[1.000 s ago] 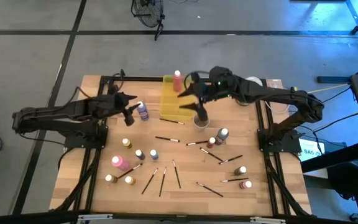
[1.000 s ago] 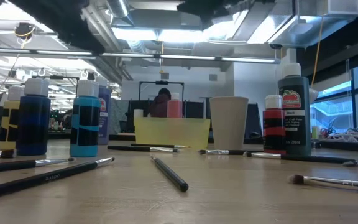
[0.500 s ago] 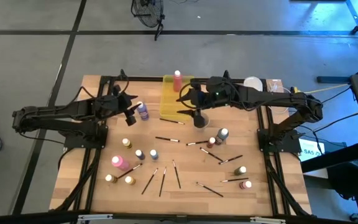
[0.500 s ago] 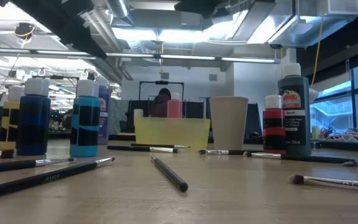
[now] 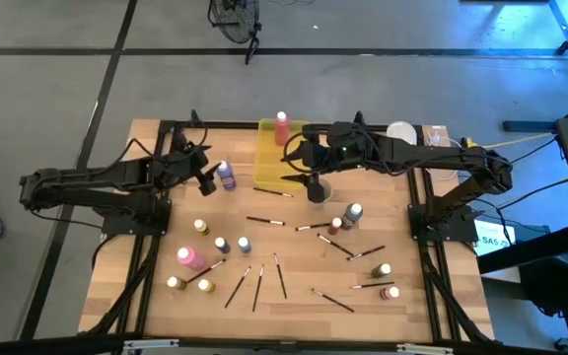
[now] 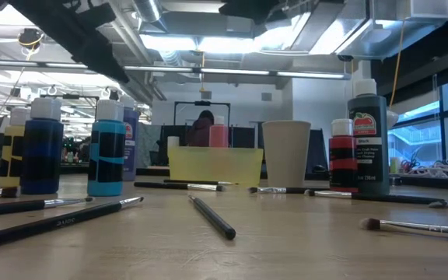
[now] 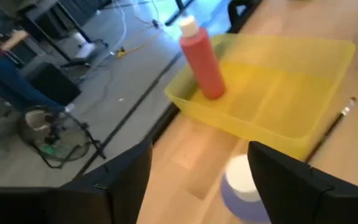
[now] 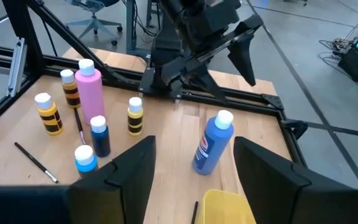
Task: Pick & Place Paint Supplies
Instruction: Put the large purple paint bottle into the yellow bin
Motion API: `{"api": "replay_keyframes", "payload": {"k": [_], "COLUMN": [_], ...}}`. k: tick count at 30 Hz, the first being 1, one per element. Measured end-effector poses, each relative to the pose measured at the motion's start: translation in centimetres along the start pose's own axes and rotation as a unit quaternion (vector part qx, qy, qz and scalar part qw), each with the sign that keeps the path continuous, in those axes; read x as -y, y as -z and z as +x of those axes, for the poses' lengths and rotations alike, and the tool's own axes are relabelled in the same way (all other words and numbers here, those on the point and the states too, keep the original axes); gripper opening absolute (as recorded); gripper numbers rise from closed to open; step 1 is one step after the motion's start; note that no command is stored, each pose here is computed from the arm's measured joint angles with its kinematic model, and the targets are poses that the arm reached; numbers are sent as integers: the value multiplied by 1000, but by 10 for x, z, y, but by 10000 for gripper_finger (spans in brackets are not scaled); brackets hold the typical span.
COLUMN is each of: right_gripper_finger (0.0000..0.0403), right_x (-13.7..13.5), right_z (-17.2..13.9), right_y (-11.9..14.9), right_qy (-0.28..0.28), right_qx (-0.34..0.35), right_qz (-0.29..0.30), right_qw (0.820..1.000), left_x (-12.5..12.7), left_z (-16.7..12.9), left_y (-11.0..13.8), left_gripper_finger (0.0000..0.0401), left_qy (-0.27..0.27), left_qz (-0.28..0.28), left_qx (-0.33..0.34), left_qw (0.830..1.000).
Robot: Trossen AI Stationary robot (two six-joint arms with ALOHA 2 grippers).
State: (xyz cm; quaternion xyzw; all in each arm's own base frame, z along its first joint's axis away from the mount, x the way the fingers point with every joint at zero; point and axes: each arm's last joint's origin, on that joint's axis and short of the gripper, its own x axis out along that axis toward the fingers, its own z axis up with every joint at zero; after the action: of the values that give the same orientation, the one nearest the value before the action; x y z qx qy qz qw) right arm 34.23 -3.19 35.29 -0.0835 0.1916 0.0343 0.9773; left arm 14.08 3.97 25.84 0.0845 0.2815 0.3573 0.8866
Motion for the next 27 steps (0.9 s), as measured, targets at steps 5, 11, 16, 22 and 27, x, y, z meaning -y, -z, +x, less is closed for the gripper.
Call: {"api": "replay_keyframes", "payload": {"k": [5,11,16,22,27], "right_gripper_finger": [220,220,220,220,220], "right_x": [0,0,0,-1,-1], "right_z": [0,0,0,0,0], "right_y": [1,2,2,3,3], "right_qy": [-1,-2,-2,-3,-3], "right_qx": [-4,-9,-11,-15,-15], "right_qz": [1,2,7,11,11], "right_qw": [1000,1000,1000,1000,1000], "left_x": [4,5,7,8,6], "left_z": [-1,-1,2,6,6], "left_y": [-1,0,1,0,1], "left_gripper_finger": [278,278,279,279,279], "left_qy": [66,85,85,78,50], "left_qz": [-1,-13,-43,-52,-59], "left_qx": [5,4,-11,-16,-21], "left_qw": [998,996,995,995,997]}}
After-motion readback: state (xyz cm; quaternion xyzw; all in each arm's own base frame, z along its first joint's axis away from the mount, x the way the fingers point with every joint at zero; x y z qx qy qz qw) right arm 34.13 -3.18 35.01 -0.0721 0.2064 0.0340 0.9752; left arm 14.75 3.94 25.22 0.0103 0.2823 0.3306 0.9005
